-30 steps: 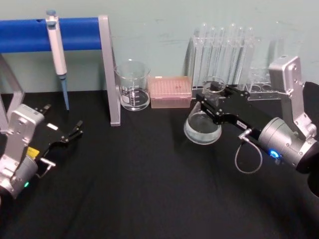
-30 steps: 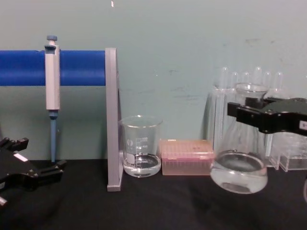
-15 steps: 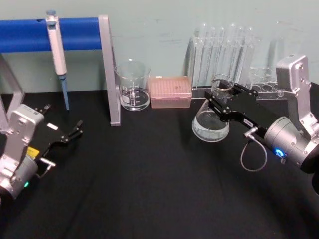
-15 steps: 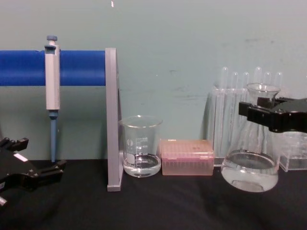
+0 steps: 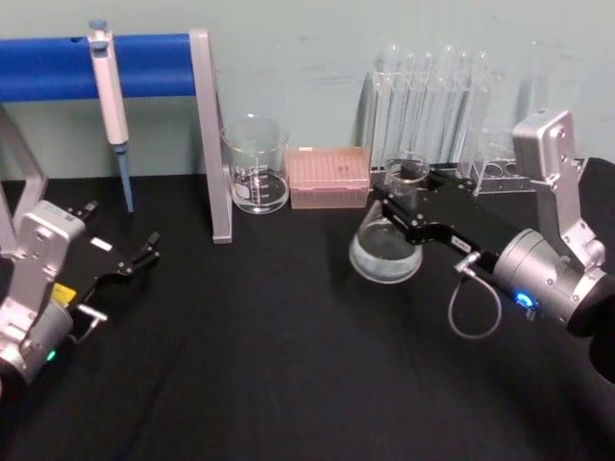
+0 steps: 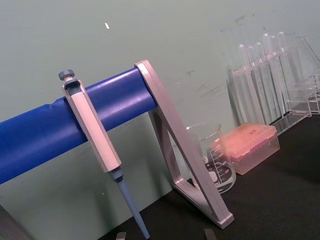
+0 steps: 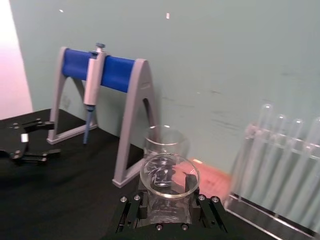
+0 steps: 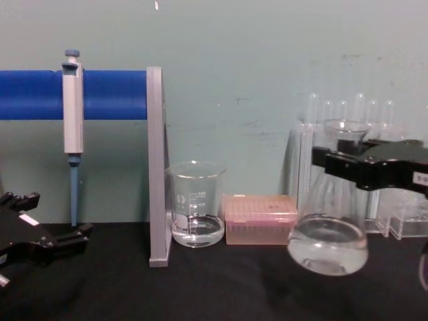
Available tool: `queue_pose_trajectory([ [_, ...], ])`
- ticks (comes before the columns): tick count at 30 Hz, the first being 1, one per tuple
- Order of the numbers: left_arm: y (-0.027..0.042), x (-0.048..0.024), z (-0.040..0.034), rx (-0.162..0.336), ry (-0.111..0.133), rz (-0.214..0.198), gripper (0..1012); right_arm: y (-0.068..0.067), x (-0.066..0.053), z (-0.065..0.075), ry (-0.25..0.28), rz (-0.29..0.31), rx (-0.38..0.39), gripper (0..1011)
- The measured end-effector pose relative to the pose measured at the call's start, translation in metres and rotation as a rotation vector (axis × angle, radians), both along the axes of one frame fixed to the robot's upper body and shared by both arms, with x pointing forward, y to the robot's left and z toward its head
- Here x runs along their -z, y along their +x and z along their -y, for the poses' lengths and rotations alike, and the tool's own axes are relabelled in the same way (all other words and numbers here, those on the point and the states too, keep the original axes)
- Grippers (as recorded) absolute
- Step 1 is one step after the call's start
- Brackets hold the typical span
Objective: Grasp the erlenmeyer flask with one hand, shake it three times, then place it back.
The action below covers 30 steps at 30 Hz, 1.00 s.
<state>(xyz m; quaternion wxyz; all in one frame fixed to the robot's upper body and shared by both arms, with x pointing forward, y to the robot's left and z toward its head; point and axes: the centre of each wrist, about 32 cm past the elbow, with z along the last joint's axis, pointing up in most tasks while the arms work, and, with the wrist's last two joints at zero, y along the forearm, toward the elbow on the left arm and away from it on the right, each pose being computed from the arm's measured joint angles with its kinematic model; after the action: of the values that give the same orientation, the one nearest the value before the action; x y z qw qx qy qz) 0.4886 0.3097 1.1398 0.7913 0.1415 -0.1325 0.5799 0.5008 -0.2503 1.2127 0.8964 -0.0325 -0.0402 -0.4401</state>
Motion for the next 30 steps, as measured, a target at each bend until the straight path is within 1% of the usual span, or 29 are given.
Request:
queue_pose_trajectory([
  [4, 0.0, 0.0, 0.0, 0.0, 0.0, 0.0, 1001, -0.001, 0.0, -0.005, 0.001, -0.007, -0.048, 456],
  [14, 0.0, 0.0, 0.0, 0.0, 0.0, 0.0, 1001, -0.002, 0.001, -0.014, 0.003, -0.017, -0.139, 456],
  [30, 0.0, 0.0, 0.0, 0.0, 0.0, 0.0, 1001, -0.003, -0.001, -0.02, -0.006, -0.022, -0.29, 456],
])
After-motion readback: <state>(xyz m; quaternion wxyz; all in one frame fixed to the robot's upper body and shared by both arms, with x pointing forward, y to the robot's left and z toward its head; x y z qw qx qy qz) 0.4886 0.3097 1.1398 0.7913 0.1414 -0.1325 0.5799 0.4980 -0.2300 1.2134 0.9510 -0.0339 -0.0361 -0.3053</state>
